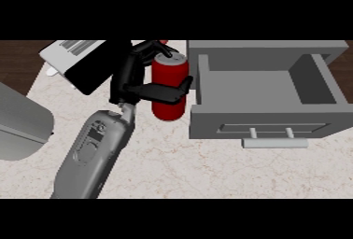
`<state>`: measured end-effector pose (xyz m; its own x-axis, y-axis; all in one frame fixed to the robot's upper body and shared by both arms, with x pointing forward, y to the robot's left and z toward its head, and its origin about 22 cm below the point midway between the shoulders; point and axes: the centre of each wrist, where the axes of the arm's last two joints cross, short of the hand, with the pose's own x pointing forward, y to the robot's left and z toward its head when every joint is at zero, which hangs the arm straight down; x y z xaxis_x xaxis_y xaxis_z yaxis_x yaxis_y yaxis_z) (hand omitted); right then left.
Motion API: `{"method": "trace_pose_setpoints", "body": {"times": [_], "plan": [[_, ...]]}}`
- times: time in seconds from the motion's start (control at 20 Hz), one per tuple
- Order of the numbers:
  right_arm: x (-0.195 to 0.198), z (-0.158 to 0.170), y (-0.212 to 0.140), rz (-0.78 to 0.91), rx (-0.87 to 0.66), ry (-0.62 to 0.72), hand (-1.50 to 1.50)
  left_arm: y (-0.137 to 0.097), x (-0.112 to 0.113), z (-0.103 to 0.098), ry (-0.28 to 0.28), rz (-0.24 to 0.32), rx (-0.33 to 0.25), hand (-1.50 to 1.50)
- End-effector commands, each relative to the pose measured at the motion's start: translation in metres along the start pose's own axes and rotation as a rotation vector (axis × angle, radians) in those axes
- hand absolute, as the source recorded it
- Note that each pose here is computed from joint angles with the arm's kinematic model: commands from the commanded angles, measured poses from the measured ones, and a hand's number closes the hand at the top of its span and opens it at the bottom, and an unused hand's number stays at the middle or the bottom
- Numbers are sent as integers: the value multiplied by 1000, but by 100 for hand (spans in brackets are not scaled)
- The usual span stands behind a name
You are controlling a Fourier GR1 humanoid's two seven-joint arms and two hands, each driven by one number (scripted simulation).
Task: Pick up the can, place it into the drawer and close the drawer
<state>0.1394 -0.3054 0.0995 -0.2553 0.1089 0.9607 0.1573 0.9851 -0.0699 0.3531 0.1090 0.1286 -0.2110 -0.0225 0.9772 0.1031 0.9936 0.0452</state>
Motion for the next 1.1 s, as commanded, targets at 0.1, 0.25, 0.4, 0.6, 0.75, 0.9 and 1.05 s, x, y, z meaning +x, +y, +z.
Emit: {"method": "trace_pose_setpoints", "body": {"times": [0.1,0.25,0.4,0.6,0.75,0.9,1.05], "plan": [[-6,2,6,-2,-12,-7,-150,-37,48,-30,-37,-22,-14,150],[2,4,-3,-19,9,3,-150,-47,73,-53,-44,-27,-37,150],[5,-2,1,19,11,8,-150,-76,82,-52,-51,-57,-26,150],[2,6,3,10,20,7,-150,-80,98,-79,-33,-52,-23,150],[-6,-1,-4,4,12,-4,-150,-98,115,-83,-22,-69,-19,150],[-6,-12,5,-3,18,0,-150,-100,96,-83,5,-55,-25,150],[0,-14,12,2,41,-6,-150,-116,112,-91,5,-103,-23,150]]}}
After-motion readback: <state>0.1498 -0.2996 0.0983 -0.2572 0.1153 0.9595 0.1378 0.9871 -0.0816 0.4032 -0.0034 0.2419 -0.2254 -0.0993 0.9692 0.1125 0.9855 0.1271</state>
